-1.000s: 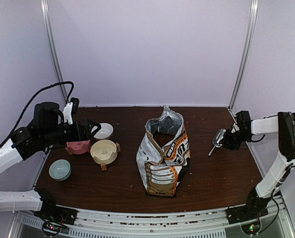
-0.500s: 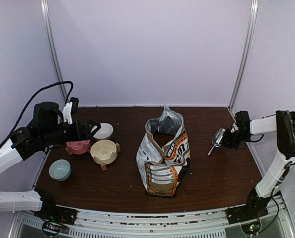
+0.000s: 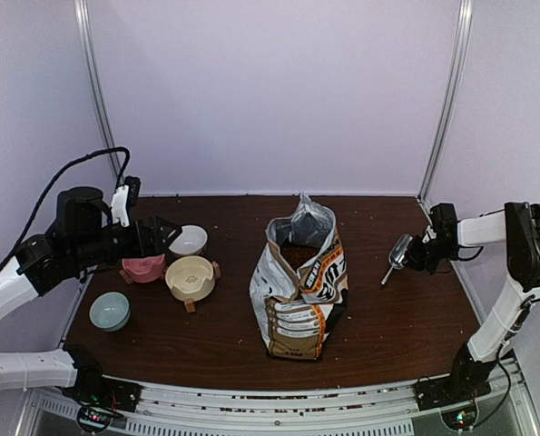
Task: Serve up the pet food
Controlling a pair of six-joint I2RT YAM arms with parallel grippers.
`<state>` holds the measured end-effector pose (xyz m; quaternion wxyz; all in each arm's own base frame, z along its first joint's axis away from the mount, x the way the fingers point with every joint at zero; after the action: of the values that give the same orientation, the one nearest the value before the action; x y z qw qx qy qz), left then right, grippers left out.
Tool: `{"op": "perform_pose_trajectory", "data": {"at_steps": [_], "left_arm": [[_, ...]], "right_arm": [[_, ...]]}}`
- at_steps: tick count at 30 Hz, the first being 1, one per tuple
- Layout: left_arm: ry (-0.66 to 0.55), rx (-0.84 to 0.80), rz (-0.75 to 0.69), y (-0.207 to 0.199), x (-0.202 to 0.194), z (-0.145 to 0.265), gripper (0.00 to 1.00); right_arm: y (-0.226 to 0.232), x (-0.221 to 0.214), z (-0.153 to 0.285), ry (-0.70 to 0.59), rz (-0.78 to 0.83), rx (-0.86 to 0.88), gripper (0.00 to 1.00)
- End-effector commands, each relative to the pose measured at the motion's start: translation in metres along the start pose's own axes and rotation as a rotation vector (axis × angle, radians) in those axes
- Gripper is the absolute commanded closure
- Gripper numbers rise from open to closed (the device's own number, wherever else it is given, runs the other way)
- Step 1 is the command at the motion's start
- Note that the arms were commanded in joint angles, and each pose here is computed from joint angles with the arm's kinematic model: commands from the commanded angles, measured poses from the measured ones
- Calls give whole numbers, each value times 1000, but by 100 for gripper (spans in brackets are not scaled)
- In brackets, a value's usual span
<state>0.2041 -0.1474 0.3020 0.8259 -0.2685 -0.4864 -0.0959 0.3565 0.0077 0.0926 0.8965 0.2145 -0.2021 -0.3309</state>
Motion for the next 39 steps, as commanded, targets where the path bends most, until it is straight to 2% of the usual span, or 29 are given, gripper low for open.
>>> {"op": "perform_pose_trajectory", "data": {"at_steps": [1,7,11,18,25,29,33,39], "left_arm": [[-106,-16,-33,-3,16,10,11],[-155,-40,-57,-6,23,29,10],[-160,-94,-88,-23,27,30,11],[-189,-236,-207,-96,45,23,12],[-246,-459,-211,-171,60,27,13],[-218,-537,-218,-208,58,21,13],[-168,-611,-220,-241,48,11,13],[-79,-639,-170,-258,31,-9,13]], "right_arm": [[14,4,23,-48,-2,79,100],[28,-12,82,-119,20,188,100],[43,-34,129,-165,61,272,100],[91,-83,207,-223,105,505,100],[151,-125,269,-213,146,739,100],[182,-146,288,-193,168,829,100],[210,-169,299,-223,229,839,100],[245,-197,304,-223,327,851,100]]}}
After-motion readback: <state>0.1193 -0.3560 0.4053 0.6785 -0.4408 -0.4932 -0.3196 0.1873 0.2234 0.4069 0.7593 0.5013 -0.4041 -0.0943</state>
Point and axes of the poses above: each gripper's point midway between its finger pads, its own z axis back along the fingers, its own y axis along the line the jaws close on, x = y × z, the point moved 7 cm from there along z, back along the fingers, and after that the axes turned 6 degrees about -z, right-handed, at the moved point
